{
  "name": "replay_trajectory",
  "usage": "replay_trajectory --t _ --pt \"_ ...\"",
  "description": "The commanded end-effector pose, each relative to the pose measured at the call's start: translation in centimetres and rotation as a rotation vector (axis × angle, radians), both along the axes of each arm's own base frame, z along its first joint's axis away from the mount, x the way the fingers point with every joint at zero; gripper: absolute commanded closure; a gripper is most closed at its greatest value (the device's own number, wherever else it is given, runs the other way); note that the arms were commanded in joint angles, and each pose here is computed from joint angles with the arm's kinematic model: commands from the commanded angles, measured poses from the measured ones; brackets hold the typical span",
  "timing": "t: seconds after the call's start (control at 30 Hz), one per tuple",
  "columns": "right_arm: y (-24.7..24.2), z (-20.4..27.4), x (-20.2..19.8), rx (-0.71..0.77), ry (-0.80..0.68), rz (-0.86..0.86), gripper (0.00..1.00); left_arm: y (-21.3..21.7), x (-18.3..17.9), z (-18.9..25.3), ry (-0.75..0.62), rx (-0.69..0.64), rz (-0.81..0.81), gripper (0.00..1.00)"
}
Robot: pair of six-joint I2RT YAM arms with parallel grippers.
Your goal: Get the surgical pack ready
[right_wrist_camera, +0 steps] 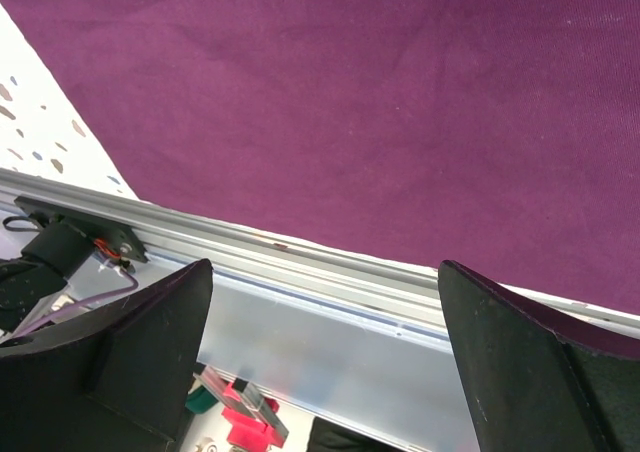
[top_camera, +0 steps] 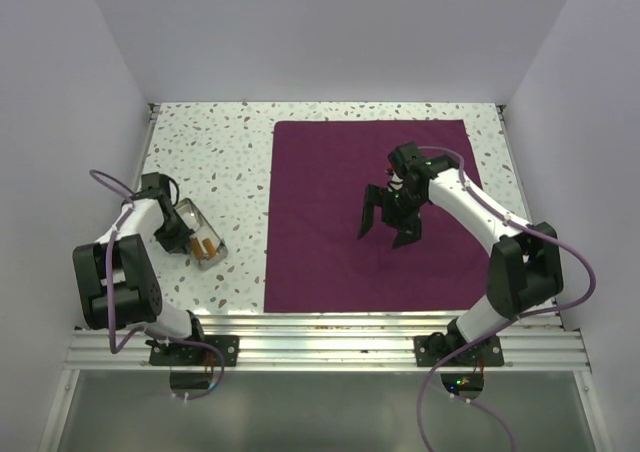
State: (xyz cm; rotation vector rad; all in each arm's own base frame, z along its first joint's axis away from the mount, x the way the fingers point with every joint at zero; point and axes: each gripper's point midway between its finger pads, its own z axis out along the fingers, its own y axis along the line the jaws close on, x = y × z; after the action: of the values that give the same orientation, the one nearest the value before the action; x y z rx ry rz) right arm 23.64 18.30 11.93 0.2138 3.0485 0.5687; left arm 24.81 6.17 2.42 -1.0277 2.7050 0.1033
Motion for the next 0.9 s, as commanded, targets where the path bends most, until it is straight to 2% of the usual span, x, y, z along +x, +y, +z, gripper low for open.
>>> replay_trajectory --t 0.0,0.17,0.3,0.47,0.6,0.73,0.87 --pt "0.7 0.5 1.0 0.035 -0.028 0.027 0.01 1.0 2.0 3.8 -0.115 0.041 -0.031 1.00" --pt "0.6 0.4 1.2 0.036 -0.032 0.028 0.01 0.2 2.8 5.5 -0.148 0.020 -0.124 1.00" --pt "0.5 0.7 1.6 0.039 -0.044 0.032 0.01 -2.3 5.0 7.6 -0.220 0.022 -0.270 1.00" --pt "-0.9 1.6 2.5 0.044 -0.070 -0.004 0.01 -9.3 8.3 9.0 -0.312 -0.044 -0.539 1.00" --pt "-3.4 2.0 2.8 0.023 -0.074 -0.058 0.01 -13.8 10.4 8.9 -0.310 -0.063 -0.671 1.00" --pt "-8.2 1.2 3.3 -0.013 -0.068 -0.208 0.02 -18.3 11.9 8.5 -0.286 -0.065 -0.806 1.00" --pt "-12.4 0.1 2.6 -0.090 -0.031 -0.286 0.02 -24.9 13.5 8.8 -0.290 -0.067 -0.978 1.00"
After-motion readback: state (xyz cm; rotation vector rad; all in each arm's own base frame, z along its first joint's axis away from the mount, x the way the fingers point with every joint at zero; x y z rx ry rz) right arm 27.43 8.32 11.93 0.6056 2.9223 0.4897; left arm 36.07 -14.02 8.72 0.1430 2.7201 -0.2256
